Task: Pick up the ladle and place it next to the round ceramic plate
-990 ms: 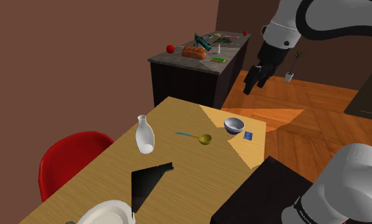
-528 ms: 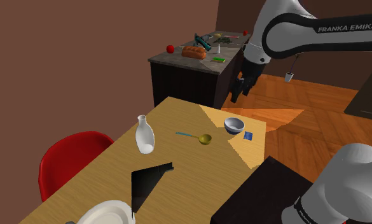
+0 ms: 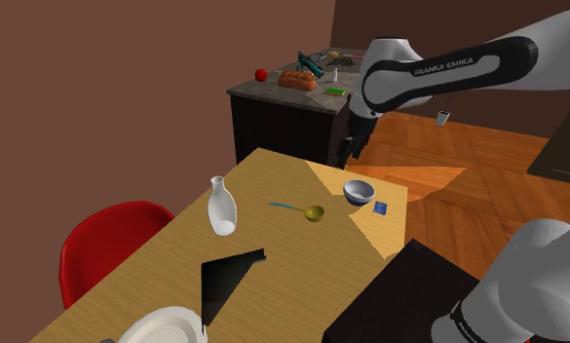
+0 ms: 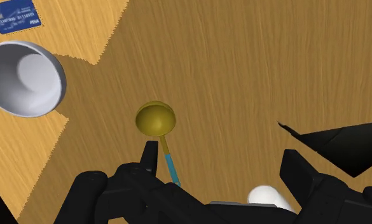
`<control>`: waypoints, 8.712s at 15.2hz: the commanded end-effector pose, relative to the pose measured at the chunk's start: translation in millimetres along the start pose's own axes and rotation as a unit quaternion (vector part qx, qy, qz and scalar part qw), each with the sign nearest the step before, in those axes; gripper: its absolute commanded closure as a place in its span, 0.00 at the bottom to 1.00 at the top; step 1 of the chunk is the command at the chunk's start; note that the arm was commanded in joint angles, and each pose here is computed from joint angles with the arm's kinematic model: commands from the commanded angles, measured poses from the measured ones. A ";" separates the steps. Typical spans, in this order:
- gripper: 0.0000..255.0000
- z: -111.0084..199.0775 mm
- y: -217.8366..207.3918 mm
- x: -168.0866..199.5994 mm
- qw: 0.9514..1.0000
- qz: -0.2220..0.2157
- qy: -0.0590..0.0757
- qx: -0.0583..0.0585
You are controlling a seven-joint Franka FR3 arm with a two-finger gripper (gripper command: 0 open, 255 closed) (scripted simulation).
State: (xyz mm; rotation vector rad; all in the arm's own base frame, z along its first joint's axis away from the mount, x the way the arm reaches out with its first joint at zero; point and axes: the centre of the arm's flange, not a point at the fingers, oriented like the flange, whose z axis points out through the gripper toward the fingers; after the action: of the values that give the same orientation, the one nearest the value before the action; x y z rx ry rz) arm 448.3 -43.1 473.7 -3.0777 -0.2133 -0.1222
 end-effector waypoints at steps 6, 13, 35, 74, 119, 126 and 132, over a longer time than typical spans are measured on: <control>0.00 82.8 25.5 52.7 0.999 -0.034 -0.023 0.013; 0.00 164.2 46.3 101.7 0.996 -0.067 -0.047 0.026; 0.00 376.6 69.1 186.2 0.985 -0.135 -0.095 0.054; 1.00 269.1 63.5 194.7 0.985 -0.135 -0.095 0.054; 1.00 272.7 -360.2 -73.1 0.985 -0.135 -0.095 0.054; 1.00 309.5 -358.4 -76.2 0.985 -0.135 -0.095 0.054; 1.00 341.0 -356.9 -78.8 0.985 -0.135 -0.095 0.054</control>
State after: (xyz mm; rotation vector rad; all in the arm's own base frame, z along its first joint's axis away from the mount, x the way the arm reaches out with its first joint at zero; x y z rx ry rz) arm 345.9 319.6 150.2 -2.9337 -0.6255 0.1695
